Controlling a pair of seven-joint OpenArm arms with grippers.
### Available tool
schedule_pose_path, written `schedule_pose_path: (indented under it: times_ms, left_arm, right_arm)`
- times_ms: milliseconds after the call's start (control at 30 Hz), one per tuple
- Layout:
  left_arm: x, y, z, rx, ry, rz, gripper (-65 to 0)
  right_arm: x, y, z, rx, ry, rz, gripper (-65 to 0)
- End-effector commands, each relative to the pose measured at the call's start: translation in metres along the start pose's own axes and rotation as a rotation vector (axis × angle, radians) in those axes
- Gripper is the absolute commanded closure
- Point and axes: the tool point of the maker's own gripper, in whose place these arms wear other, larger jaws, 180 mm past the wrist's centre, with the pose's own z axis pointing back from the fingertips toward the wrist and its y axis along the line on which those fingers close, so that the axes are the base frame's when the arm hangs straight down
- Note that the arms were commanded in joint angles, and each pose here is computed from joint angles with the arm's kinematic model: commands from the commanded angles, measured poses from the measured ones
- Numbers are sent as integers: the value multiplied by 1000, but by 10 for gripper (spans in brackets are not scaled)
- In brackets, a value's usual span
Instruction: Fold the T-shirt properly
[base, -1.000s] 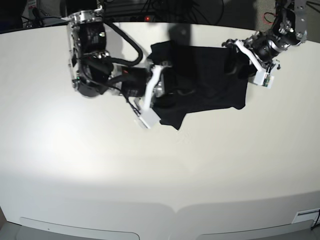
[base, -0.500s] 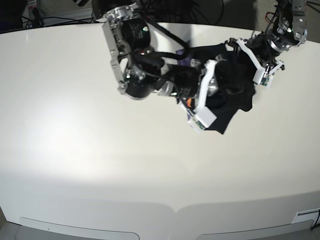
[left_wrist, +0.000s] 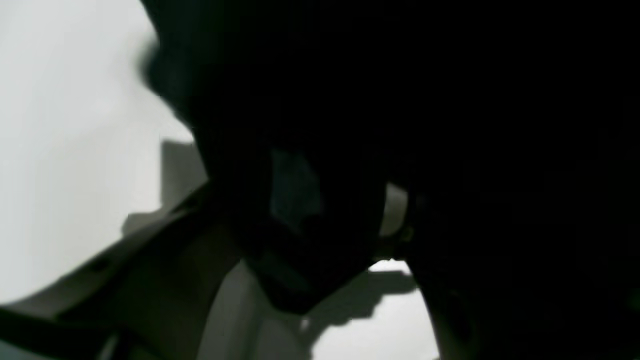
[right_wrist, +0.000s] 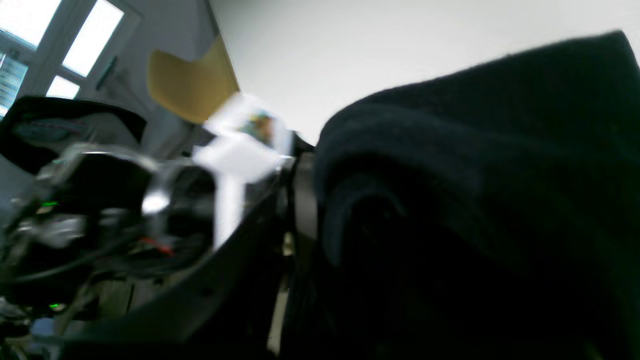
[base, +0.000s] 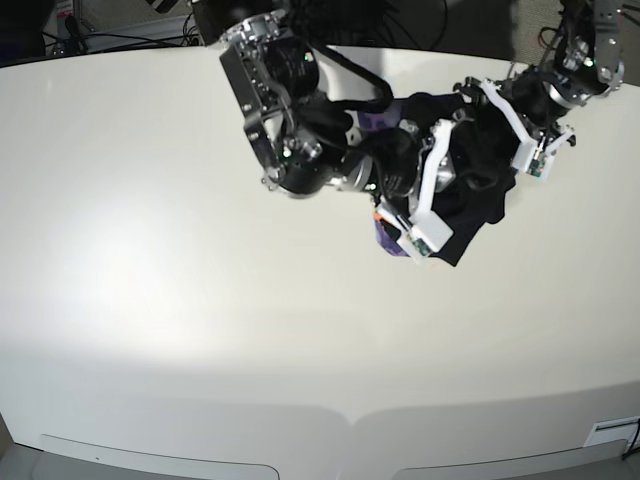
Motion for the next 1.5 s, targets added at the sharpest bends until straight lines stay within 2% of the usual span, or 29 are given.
schedule_pose_path:
  times_ms: [0, 167, 300, 467, 767, 867, 933, 1100, 1167, 1333, 1467]
  left_arm:
    - [17, 1, 8, -2, -45, -23, -279]
    - [33, 26, 36, 120, -36, -109, -279]
    - [29, 53, 47, 229, 13, -162, -279]
    - [33, 54, 47, 231, -1, -166, -279]
    - [32, 53, 47, 231, -1, -165, -279]
    - [33, 53, 47, 231, -2, -165, -279]
    - [31, 54, 47, 231, 4, -165, -279]
    - [31, 64, 50, 289, 9, -161, -279]
    - [31, 77, 54, 365, 23, -188, -279]
    - [36, 118, 77, 625, 47, -267, -279]
    - [42, 133, 88, 689, 24, -238, -279]
  right_arm:
    - [25, 7, -1, 29, -73, 27, 0]
    - [35, -3, -4, 22, -74, 47, 0]
    - [26, -19, -13, 15, -50, 1, 0]
    - [12, -21, -29, 57, -8, -53, 0]
    - [-4, 3, -55, 107, 73, 57, 0]
    - [2, 9, -58, 125, 43, 72, -250]
    - [9, 16, -58, 162, 18, 83, -353]
    - [40, 32, -53, 268, -64, 41, -363]
    - [46, 33, -51, 279, -55, 57, -362]
    - [64, 42, -45, 327, -39, 98, -362]
    - [83, 51, -39, 336, -47, 185, -362]
